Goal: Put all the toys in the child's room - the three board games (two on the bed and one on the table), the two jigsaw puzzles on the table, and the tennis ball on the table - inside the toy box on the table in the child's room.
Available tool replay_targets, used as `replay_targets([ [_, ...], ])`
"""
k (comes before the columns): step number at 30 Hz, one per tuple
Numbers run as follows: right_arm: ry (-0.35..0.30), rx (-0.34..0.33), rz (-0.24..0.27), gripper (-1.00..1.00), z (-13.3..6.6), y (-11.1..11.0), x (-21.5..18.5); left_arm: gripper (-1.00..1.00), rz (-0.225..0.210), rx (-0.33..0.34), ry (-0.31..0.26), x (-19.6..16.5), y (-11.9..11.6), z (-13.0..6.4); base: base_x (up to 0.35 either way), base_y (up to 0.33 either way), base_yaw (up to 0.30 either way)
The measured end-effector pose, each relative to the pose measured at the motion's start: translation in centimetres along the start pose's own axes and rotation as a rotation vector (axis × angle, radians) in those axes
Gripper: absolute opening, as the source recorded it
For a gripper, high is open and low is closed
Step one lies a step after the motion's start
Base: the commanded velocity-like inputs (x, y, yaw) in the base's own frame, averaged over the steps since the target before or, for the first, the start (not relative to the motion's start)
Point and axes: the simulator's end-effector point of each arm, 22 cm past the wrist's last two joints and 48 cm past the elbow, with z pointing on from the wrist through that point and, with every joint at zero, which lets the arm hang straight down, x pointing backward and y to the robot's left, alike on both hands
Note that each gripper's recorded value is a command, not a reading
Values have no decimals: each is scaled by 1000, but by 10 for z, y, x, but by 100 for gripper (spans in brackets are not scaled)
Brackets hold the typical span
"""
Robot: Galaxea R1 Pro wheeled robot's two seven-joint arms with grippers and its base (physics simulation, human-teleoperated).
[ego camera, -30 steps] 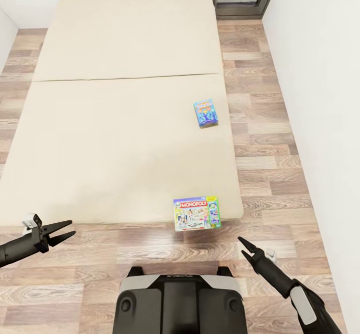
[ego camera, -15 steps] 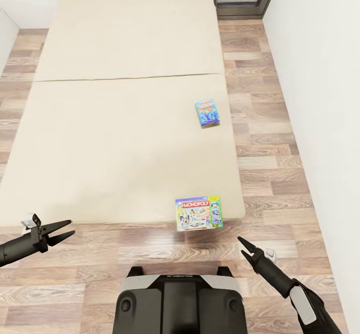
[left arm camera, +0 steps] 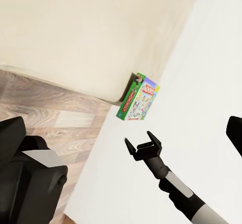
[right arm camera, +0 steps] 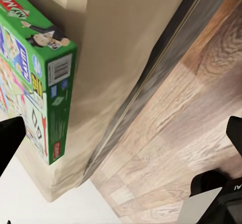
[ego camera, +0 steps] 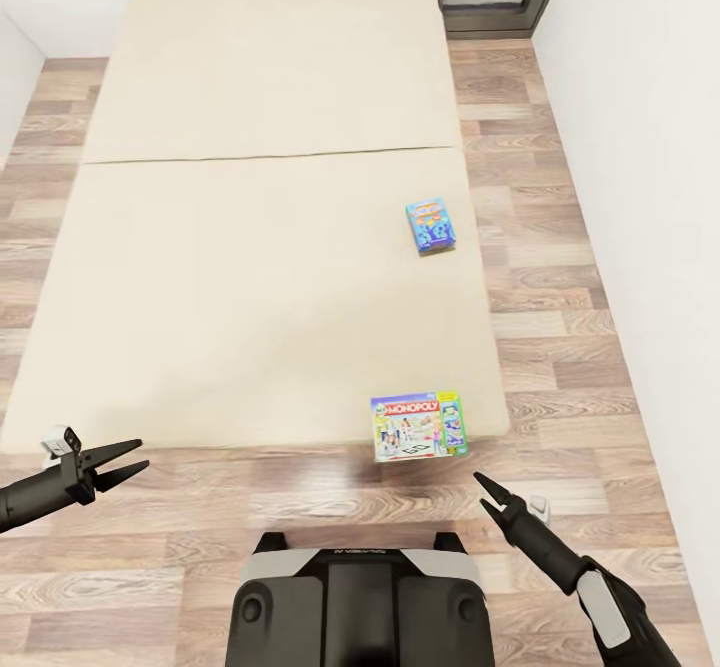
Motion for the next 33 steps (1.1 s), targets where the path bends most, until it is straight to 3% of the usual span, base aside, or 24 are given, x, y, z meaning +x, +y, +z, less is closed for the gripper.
replay_targets([
  [25, 27, -8, -20, 100, 6, 5, 9, 100, 0, 0, 1, 1, 0, 0, 39, 69, 0],
  [33, 6, -12, -48, 100, 7, 6, 6, 100, -1, 1, 2, 1, 0, 1, 2, 2, 0],
])
